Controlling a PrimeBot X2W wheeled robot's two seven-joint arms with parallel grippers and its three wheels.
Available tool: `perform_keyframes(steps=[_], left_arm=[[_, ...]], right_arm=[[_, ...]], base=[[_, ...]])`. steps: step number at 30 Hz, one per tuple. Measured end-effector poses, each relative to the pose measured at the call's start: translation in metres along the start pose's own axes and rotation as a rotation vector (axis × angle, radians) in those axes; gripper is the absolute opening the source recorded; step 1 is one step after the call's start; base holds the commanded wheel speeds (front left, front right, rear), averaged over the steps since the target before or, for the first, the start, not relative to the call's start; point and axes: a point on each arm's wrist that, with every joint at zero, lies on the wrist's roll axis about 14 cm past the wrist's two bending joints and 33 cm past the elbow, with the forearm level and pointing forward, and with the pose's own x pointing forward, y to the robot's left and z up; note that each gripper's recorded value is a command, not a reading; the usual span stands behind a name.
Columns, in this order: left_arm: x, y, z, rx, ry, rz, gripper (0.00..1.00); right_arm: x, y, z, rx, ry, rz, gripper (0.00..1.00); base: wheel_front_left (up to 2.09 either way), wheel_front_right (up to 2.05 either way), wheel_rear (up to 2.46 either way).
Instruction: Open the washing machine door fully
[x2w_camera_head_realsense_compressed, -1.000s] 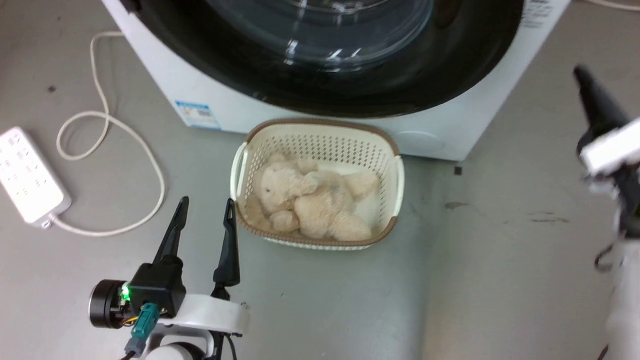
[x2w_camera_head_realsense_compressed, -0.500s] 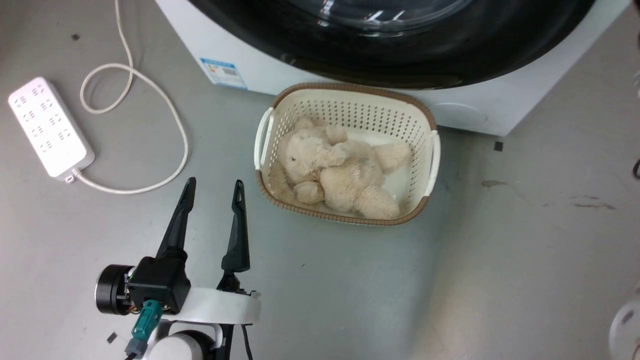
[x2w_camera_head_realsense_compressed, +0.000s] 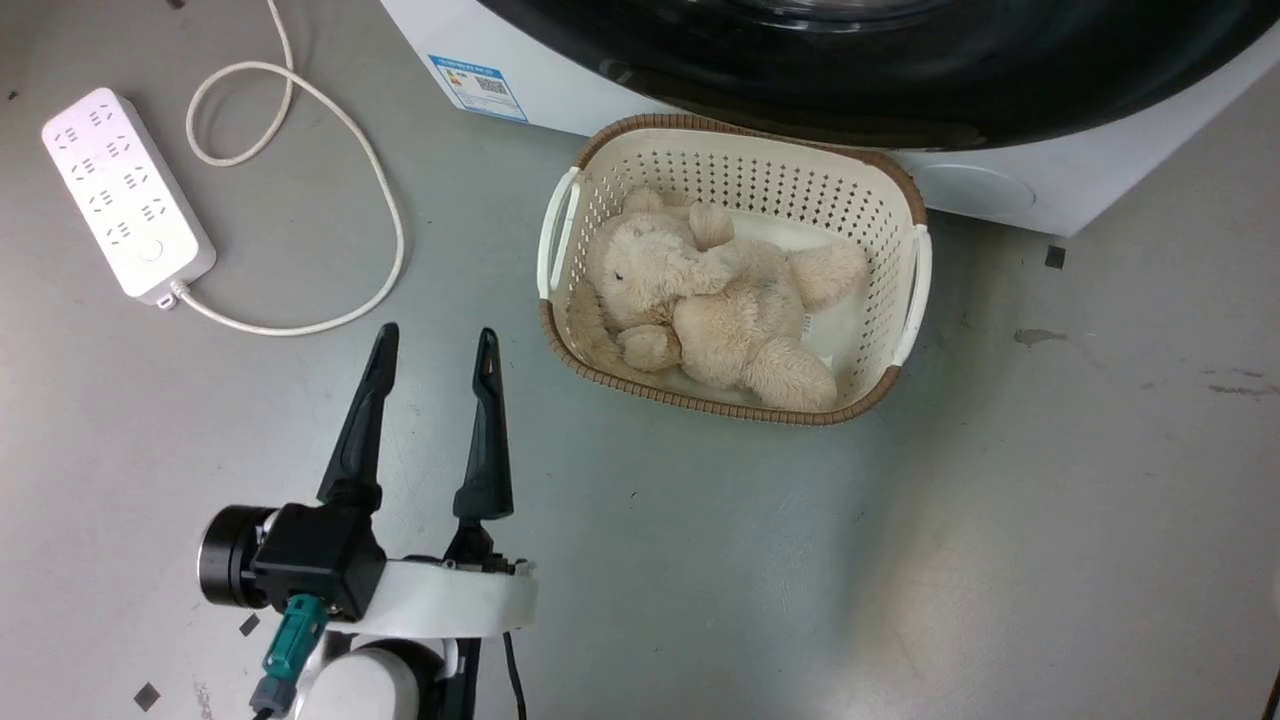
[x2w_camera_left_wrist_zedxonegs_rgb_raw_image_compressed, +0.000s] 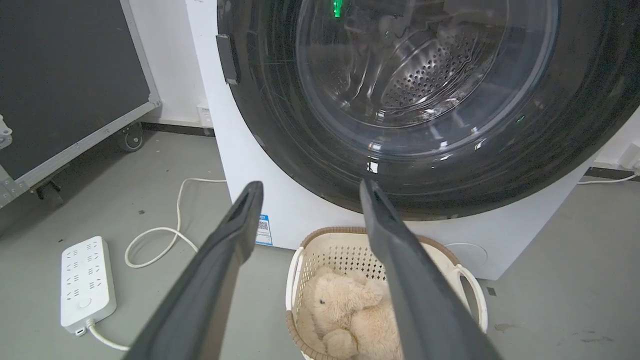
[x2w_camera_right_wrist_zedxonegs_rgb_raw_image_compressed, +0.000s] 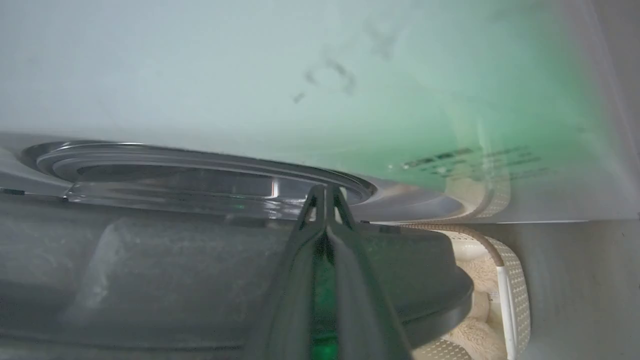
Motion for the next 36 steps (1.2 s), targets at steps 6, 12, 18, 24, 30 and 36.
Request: perform_keyframes(steps=[6,12,18,24,30,36], left_arm=[[-0.001,-0.001,0.013,-0.011,-0.041,0.003,1.0],[-0.005,-0.003,0.034,-0.022,-0.107,-0.005,1.0],[-0.018,-0.008,0.046,-0.056,-0.134,-0.035,1.0],[-0.04,-0.01,0.039,-0.065,-0.098,-0.051,1.0],[-0.059,-0.012,0.036,-0.067,-0.082,-0.067,1.0],[-0.071,-0.014,0.034,-0.066,-0.074,-0.082,1.0]], right_arm=[[-0.01,0.004,-0.011,0.064,0.074,0.024,0.0],[-0.033,0.015,-0.031,0.123,0.155,0.076,0.0],[-0.06,0.038,-0.067,0.157,0.306,0.173,0.0],[-0.082,0.061,-0.125,0.143,0.447,0.251,0.0],[-0.102,0.076,-0.182,0.112,0.552,0.309,0.0],[-0.119,0.085,-0.237,0.106,0.642,0.349,0.0]], base=[[0.0,0.0,0.0],[0.0,0.0,0.0],[0.0,0.0,0.0],[0.0,0.0,0.0],[0.0,0.0,0.0],[0.0,0.0,0.0]])
